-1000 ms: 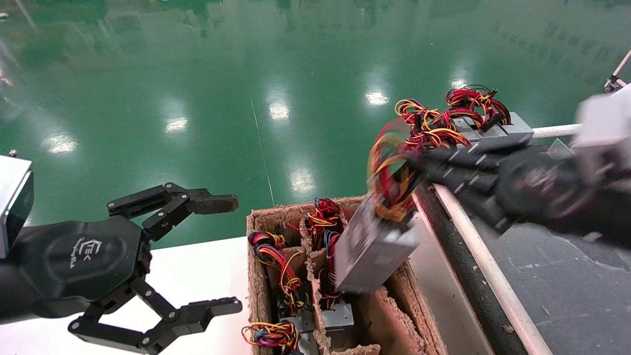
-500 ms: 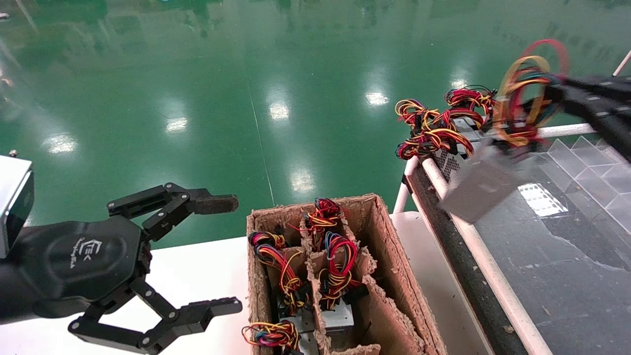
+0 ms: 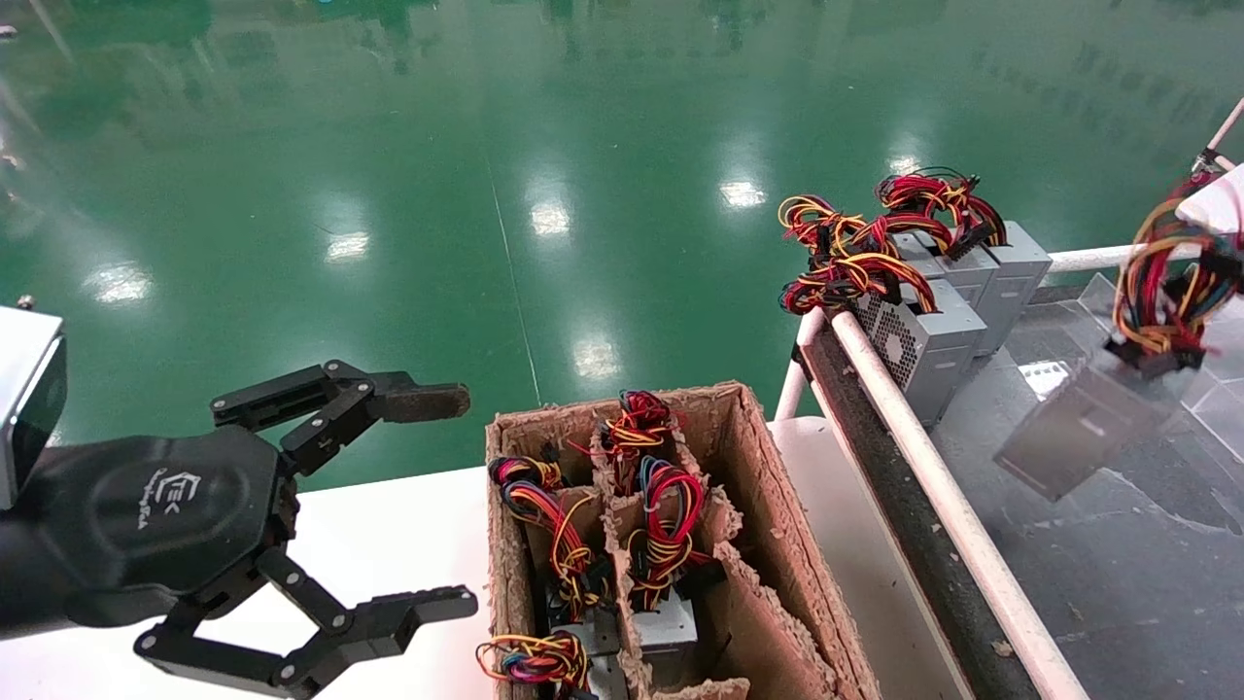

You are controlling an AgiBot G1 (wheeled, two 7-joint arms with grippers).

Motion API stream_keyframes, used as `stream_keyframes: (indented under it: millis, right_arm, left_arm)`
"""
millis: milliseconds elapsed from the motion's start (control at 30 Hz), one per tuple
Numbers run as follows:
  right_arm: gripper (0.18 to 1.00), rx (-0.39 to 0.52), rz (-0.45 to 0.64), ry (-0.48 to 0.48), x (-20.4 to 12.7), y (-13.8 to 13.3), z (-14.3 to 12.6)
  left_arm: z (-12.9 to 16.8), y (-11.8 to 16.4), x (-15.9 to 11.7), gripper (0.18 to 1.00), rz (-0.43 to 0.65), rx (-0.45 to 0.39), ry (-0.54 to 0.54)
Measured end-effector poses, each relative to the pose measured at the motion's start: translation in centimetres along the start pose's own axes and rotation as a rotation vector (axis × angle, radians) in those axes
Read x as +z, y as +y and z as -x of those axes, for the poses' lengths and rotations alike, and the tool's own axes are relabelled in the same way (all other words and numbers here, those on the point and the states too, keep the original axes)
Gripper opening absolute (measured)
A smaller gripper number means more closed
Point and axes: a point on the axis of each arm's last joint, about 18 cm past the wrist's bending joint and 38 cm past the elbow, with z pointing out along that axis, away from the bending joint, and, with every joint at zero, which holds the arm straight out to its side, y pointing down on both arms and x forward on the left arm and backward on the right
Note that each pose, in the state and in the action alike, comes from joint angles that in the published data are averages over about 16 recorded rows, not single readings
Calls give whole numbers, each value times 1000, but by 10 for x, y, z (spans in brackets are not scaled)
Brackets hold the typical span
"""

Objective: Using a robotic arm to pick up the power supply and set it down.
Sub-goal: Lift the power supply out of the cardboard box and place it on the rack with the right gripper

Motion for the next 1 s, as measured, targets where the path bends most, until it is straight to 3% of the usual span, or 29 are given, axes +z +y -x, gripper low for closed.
stream_keyframes:
  millis: [400, 1000]
  right_arm:
    - [231, 5, 61, 29, 33, 27, -10]
    - [231, -3, 87, -16, 106, 23, -11]
  left_arm:
    - [0, 0, 0, 1001, 0, 0, 0]
    - [0, 0, 0, 1001, 0, 0, 0]
